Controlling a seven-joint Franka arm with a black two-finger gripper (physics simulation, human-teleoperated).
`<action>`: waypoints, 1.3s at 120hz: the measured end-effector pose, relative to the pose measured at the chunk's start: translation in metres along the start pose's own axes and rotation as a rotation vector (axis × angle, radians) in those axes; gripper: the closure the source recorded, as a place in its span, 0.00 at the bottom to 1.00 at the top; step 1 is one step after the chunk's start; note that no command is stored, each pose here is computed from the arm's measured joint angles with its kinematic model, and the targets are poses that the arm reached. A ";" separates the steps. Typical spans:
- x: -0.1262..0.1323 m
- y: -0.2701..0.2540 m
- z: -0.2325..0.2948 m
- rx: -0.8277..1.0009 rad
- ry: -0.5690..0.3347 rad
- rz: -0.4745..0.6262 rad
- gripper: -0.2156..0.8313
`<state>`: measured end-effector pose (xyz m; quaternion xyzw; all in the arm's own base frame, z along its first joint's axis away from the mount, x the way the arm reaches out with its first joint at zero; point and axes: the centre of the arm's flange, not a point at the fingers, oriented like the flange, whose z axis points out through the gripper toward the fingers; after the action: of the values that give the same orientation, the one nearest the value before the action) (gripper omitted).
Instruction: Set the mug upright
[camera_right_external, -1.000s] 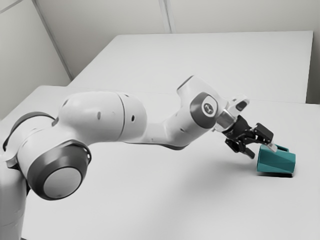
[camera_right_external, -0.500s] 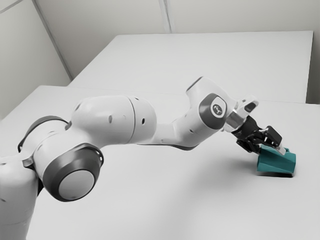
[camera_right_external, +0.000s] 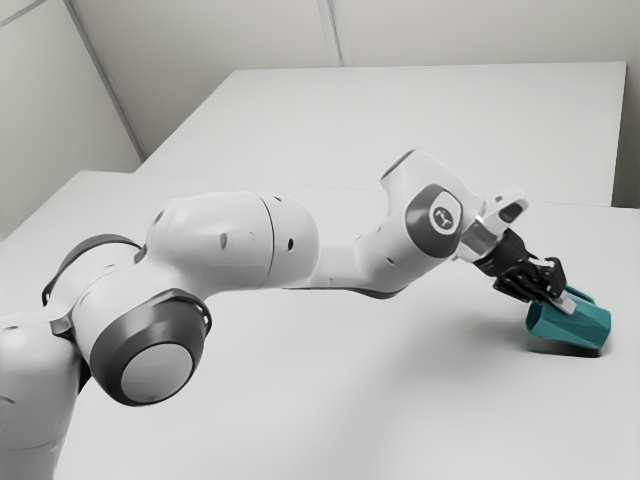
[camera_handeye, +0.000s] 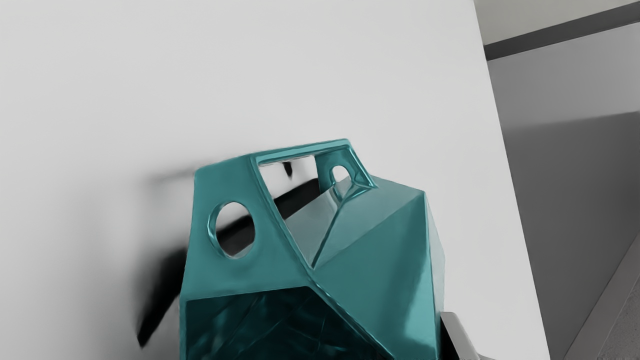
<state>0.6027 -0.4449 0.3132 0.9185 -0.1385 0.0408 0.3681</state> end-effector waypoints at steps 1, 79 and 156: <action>0.000 0.001 0.000 0.000 0.000 0.000 0.91; -0.003 0.054 -0.046 0.113 0.022 0.131 0.95; -0.059 -0.077 -0.219 0.587 -0.059 0.057 0.95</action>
<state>0.5739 -0.2278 0.4103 0.9823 -0.1570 0.0628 0.0811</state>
